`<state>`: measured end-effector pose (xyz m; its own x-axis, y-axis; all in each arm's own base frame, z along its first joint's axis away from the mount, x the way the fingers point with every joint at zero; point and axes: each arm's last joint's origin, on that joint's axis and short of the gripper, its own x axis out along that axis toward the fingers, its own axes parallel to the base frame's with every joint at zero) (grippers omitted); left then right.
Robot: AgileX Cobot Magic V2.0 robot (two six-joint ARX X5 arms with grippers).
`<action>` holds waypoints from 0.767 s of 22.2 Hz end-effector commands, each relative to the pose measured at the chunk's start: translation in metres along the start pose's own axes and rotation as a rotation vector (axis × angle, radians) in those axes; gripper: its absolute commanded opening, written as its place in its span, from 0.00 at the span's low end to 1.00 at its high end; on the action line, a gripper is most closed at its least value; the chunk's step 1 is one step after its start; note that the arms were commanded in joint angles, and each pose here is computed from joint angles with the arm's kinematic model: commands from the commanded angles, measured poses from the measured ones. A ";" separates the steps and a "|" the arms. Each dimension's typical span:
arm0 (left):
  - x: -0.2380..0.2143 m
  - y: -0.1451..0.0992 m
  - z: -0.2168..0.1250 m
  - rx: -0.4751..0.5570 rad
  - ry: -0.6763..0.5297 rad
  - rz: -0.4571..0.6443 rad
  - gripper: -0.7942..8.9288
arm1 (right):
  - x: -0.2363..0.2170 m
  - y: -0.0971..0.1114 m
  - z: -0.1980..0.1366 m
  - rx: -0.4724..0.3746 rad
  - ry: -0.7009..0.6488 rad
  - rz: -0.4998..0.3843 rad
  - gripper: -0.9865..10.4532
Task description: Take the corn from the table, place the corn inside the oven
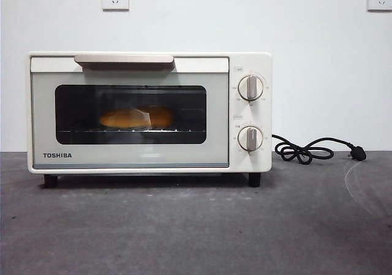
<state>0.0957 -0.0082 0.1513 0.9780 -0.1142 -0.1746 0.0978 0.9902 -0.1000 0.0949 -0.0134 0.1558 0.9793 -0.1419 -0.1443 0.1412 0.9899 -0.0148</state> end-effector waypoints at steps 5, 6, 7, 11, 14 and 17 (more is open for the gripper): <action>0.001 0.001 -0.002 0.012 -0.003 0.003 0.08 | 0.001 0.000 -0.006 0.007 0.042 -0.007 0.09; 0.001 0.000 -0.002 0.013 -0.003 0.002 0.08 | 0.001 0.000 -0.006 0.034 0.039 -0.006 0.09; 0.001 0.000 -0.002 0.013 -0.003 0.002 0.08 | 0.001 0.000 -0.006 0.048 0.040 -0.007 0.09; 0.001 0.000 -0.002 0.013 -0.003 0.002 0.08 | 0.001 0.000 -0.006 0.085 0.039 -0.003 0.09; 0.001 0.000 -0.002 0.013 -0.003 0.002 0.08 | 0.001 0.000 -0.006 0.090 0.040 -0.004 0.09; 0.001 0.000 -0.002 0.013 -0.003 0.002 0.08 | 0.001 0.000 -0.006 0.089 0.036 -0.005 0.09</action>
<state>0.0958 -0.0082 0.1514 0.9781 -0.1146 -0.1738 0.0982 0.9901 -0.1001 0.0944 -0.0134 0.1523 0.9733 -0.1441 -0.1789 0.1567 0.9859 0.0584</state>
